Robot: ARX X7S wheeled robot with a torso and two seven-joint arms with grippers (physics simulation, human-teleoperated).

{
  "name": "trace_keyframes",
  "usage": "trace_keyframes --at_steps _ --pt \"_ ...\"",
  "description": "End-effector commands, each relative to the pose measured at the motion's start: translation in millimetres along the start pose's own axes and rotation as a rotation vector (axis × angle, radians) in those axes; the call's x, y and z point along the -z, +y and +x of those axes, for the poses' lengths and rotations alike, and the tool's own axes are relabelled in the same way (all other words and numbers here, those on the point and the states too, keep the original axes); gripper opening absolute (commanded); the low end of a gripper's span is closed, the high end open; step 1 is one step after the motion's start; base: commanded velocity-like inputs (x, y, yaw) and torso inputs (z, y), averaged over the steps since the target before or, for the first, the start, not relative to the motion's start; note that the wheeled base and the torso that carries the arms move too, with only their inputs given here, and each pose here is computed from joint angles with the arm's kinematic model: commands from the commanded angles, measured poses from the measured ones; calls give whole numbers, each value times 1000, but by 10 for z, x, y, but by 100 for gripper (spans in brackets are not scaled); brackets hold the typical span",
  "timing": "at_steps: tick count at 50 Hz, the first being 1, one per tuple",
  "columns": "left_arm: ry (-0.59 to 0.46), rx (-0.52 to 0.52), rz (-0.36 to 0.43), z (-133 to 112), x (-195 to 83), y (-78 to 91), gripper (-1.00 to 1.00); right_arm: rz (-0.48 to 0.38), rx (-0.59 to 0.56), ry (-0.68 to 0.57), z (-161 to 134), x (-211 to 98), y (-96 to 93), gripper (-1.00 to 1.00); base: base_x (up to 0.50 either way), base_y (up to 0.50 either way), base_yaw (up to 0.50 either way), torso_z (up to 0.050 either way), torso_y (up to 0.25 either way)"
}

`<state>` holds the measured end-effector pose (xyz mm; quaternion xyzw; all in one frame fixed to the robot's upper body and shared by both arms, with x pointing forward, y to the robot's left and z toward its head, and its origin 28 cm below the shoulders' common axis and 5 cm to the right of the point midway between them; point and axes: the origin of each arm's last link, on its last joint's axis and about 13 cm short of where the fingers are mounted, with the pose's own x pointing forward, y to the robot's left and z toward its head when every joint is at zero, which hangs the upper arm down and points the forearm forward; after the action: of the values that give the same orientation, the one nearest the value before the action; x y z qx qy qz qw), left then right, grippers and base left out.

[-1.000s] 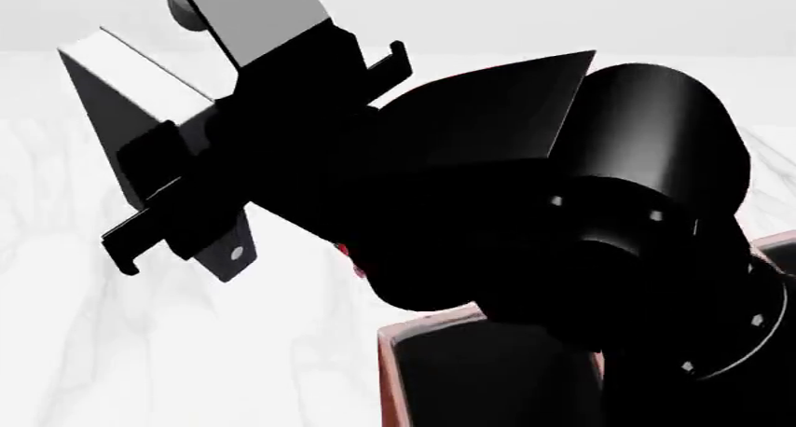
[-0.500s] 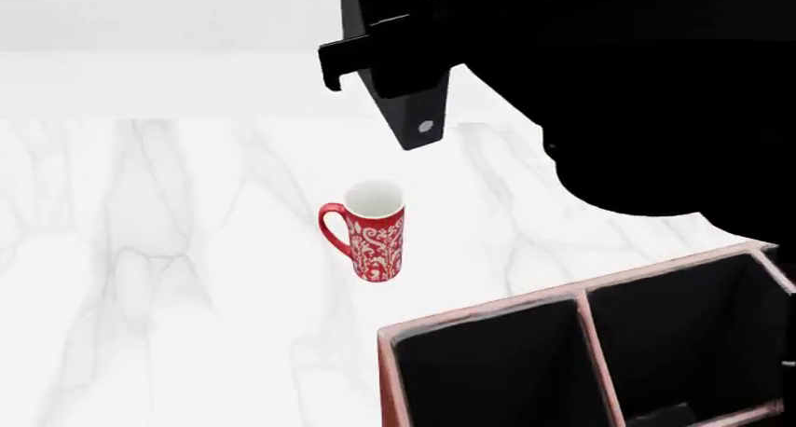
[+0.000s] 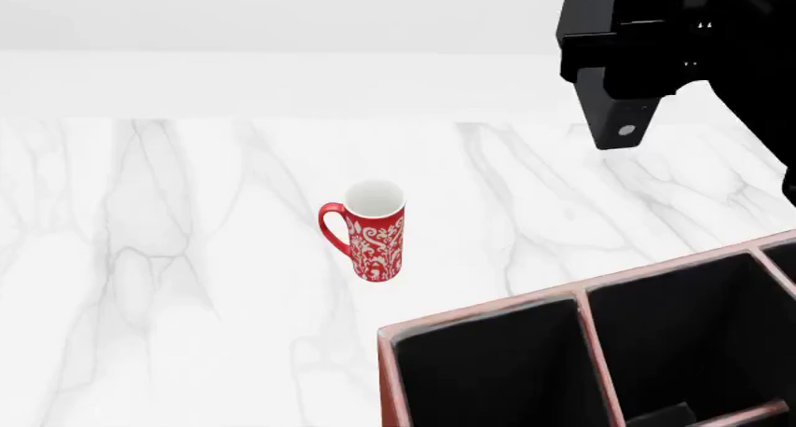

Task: Pick up the book and place it in the right compartment of the caddy.

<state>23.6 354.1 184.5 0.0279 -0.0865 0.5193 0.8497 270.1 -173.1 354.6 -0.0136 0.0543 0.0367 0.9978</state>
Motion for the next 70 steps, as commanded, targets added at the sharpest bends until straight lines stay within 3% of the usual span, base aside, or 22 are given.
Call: trace_keyframes --at_steps 1,15,26,28,54,70 --pt "0 5 0 2 -7 -20 100 22 142 -29 -99 15 -314 -100 0 0 0 0 0" --pt "4 9 0 8 8 -33 100 3 281 0 -230 -26 -523 -100 0 0 0 0 1" --pt "5 8 1 1 13 -32 100 53 366 37 -282 49 -656 -100 0 0 0 0 2" --pt "5 8 2 3 14 -26 100 97 418 56 -291 55 -708 -100 0 0 0 0 0" --pt "8 10 5 3 23 -37 100 180 635 108 -395 54 -953 -100 0 0 0 1 2" --pt "7 18 4 9 20 -59 100 151 639 114 -331 115 -945 -100 0 0 0 0 1"
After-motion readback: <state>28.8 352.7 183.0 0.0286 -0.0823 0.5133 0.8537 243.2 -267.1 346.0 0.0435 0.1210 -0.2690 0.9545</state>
